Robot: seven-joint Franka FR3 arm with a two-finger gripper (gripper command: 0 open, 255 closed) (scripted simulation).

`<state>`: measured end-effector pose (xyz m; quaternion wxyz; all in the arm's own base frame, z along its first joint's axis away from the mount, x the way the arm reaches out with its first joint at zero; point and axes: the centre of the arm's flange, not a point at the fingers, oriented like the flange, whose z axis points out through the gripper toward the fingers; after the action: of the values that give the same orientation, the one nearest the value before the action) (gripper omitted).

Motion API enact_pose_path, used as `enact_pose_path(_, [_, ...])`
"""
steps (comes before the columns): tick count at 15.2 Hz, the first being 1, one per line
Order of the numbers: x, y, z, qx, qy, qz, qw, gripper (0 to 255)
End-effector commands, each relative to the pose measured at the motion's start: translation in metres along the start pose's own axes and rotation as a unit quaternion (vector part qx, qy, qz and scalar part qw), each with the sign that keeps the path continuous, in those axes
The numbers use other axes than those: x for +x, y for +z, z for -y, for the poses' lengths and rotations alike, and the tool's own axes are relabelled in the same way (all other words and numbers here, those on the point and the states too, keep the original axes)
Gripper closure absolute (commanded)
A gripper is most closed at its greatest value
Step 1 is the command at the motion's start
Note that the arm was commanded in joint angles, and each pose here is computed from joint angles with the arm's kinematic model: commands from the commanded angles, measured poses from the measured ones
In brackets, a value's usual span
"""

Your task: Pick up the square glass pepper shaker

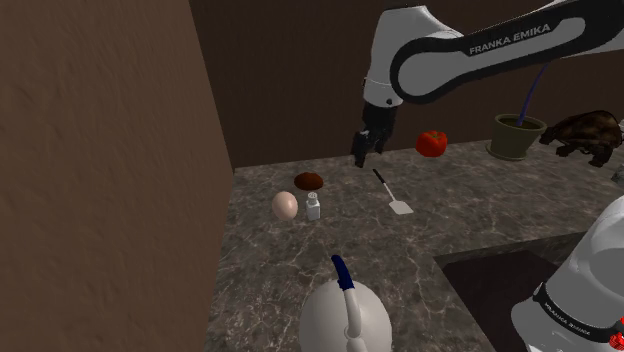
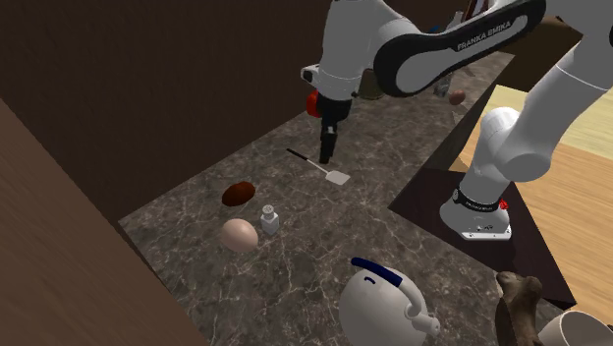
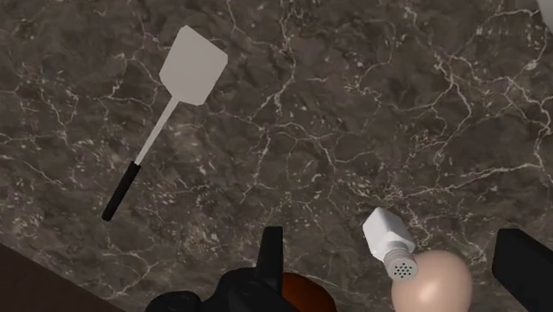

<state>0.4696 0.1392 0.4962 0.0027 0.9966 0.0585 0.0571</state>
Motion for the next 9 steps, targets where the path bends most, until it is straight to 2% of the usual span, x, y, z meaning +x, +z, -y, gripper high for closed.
enact_pose_path(1, [0.018, 0.019, 0.011, -0.002, 0.004, 0.004, 1.0, 0])
enact_pose_path(9, [0.087, 0.094, 0.052, -0.013, 0.02, 0.018, 0.9996, 0])
